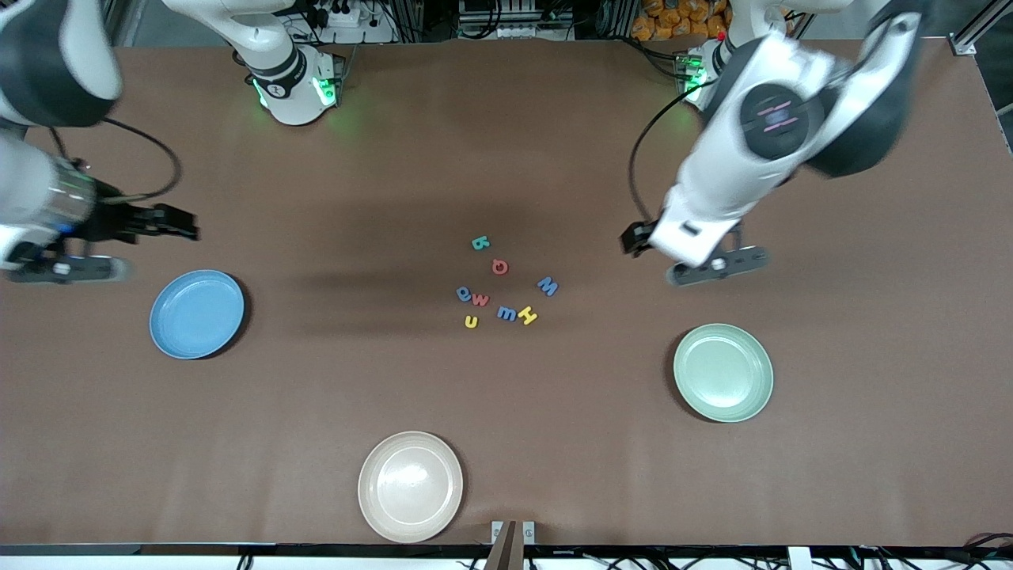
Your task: Sort upper and lower case letters into plates
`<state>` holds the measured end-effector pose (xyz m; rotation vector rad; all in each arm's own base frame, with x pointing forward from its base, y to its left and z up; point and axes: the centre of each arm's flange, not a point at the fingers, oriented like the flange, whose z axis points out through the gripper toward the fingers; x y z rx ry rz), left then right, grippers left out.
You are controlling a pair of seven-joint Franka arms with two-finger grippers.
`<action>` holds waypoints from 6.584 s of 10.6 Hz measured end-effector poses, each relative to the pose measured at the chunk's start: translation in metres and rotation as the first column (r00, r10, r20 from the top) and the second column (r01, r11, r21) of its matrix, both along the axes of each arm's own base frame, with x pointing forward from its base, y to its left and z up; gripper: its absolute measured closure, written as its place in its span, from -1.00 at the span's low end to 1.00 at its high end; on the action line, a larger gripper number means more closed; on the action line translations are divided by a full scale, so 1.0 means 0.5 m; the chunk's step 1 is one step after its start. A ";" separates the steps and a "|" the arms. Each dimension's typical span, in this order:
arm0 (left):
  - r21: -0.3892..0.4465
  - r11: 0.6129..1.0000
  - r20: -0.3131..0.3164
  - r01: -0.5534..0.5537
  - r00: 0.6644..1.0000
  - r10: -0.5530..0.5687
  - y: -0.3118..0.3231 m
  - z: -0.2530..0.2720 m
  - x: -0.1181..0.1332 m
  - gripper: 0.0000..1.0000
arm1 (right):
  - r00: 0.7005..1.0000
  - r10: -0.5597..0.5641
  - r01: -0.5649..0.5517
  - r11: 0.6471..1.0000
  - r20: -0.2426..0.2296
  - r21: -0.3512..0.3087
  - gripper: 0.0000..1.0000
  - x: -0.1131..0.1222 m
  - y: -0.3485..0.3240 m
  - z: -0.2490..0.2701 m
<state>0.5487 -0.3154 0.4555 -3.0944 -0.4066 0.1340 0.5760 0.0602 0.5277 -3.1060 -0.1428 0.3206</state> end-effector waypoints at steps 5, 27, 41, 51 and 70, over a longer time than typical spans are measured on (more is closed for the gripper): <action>-0.006 0.968 -0.001 -0.249 0.969 0.249 -0.170 -0.264 -0.038 -1.00 | 0.988 0.152 -0.150 0.988 -0.042 0.037 -1.00 0.009 0.286 -0.161; -0.028 0.907 0.068 -0.420 0.904 0.421 -0.235 -0.559 -0.109 0.24 | 0.954 -0.296 0.295 0.955 0.049 0.024 -1.00 0.086 0.539 -0.608; 0.009 0.945 0.158 -0.326 0.934 0.321 0.148 -0.225 0.115 0.29 | 0.946 -0.294 0.293 0.956 0.134 0.029 -1.00 0.018 0.723 -0.696; 0.029 0.965 0.100 -0.261 0.961 0.257 0.428 -0.327 0.210 0.29 | 0.951 -0.258 0.257 0.966 0.170 0.028 0.19 0.024 0.757 -0.696; -0.060 0.962 0.132 -0.266 0.953 0.271 -0.024 -0.340 0.162 -1.00 | 0.997 0.010 -0.009 1.000 0.072 -0.018 0.47 0.077 0.265 -0.509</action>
